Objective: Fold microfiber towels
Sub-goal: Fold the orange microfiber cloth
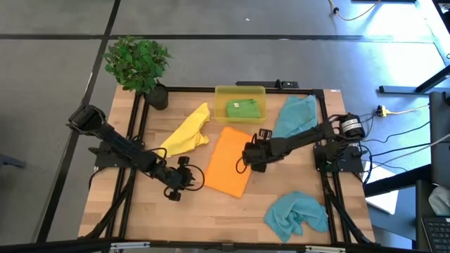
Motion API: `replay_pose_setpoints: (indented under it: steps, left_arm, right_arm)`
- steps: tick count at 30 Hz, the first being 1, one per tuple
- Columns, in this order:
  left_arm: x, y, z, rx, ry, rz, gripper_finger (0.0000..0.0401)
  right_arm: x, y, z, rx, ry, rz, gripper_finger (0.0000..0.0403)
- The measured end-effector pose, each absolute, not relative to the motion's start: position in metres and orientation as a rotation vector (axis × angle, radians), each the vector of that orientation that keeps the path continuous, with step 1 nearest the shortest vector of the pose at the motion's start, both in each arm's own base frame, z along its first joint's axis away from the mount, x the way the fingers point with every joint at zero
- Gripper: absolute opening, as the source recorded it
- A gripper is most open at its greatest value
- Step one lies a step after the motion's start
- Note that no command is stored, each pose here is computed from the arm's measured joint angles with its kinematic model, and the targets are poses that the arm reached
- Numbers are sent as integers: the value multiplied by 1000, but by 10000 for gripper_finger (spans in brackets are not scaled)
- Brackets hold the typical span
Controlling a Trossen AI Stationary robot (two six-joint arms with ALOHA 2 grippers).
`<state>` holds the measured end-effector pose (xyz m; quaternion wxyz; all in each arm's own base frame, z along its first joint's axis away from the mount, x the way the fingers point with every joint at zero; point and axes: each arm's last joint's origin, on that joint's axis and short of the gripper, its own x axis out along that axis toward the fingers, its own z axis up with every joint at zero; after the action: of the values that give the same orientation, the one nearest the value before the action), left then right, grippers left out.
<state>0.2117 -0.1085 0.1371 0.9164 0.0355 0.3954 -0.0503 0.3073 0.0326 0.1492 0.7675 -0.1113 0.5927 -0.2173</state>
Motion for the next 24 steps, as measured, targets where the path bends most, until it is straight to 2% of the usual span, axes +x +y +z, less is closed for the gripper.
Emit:
replay_pose_setpoints:
  steps: [6,14,18,24]
  left_arm:
    - [211,-111,138,89,789,-77,92]
    - [216,-114,144,58,701,-66,92]
    - [218,-119,149,42,639,-68,92]
    - [220,-120,152,31,597,-57,92]
  right_arm:
    - [298,67,164,-170,1206,-431,87]
    - [301,146,167,-200,926,-41,94]
    - [298,173,173,-190,794,72,133]
    - [298,191,162,-256,754,137,230]
